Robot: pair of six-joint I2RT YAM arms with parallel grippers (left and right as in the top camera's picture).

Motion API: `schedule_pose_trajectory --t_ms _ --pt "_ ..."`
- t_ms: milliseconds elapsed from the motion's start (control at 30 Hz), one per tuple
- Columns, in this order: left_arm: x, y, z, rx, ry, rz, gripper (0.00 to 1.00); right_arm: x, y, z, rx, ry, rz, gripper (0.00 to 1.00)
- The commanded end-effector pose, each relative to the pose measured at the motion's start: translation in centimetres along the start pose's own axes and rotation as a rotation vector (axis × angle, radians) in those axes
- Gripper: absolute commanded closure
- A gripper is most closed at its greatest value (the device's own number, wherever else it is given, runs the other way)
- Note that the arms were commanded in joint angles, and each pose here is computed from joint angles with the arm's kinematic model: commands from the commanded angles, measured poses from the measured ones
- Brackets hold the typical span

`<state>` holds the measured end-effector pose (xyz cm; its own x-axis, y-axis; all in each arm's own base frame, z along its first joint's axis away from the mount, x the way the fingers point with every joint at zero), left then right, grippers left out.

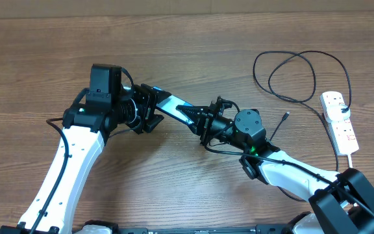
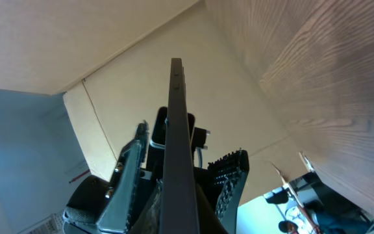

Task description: Plug charger to phone and switch on socket

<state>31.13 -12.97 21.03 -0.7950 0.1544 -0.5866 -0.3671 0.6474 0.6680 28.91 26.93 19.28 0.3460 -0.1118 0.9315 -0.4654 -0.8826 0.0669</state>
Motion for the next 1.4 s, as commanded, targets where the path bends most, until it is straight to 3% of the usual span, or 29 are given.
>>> schedule_pose_trajectory --t_ms 0,67,400,900,1067,1367 --pt "0.1 -0.1 0.3 -0.023 -0.032 0.004 0.53 1.8 -0.2 -0.7 0.022 -0.111 0.046 0.96" --pt "0.1 -0.1 0.3 -0.030 -0.032 0.005 0.58 1.8 -0.2 -0.8 0.031 -0.111 0.043 0.96" --pt "0.0 -0.1 0.7 -0.056 -0.037 -0.001 0.59 1.4 -0.2 -1.5 0.068 -0.111 0.023 0.96" --pt "-2.5 -1.2 -1.5 -0.043 -0.177 -0.102 0.83 1.3 -0.4 -1.7 0.071 -0.112 0.020 0.96" --pt "-2.5 -1.4 -1.9 -0.033 -0.187 -0.103 0.95 1.3 -0.4 -1.6 0.060 -0.113 0.023 0.96" --pt "-3.7 -1.2 -3.4 0.072 -0.233 -0.164 0.96 1.4 -0.4 -1.5 0.056 -0.113 0.025 0.96"
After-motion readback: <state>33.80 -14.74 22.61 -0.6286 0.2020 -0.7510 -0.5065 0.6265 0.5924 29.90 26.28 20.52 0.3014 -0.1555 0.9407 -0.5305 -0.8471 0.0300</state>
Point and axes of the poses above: each gripper's point midway between its finger pads, its own y axis back along the fingers, its own x axis along the line the jaws close on, z = x × y, the point moved 4 cm from there along y, back along the fingers, and after that the axes turned 11 degrees about y, right-handed, at the moved point
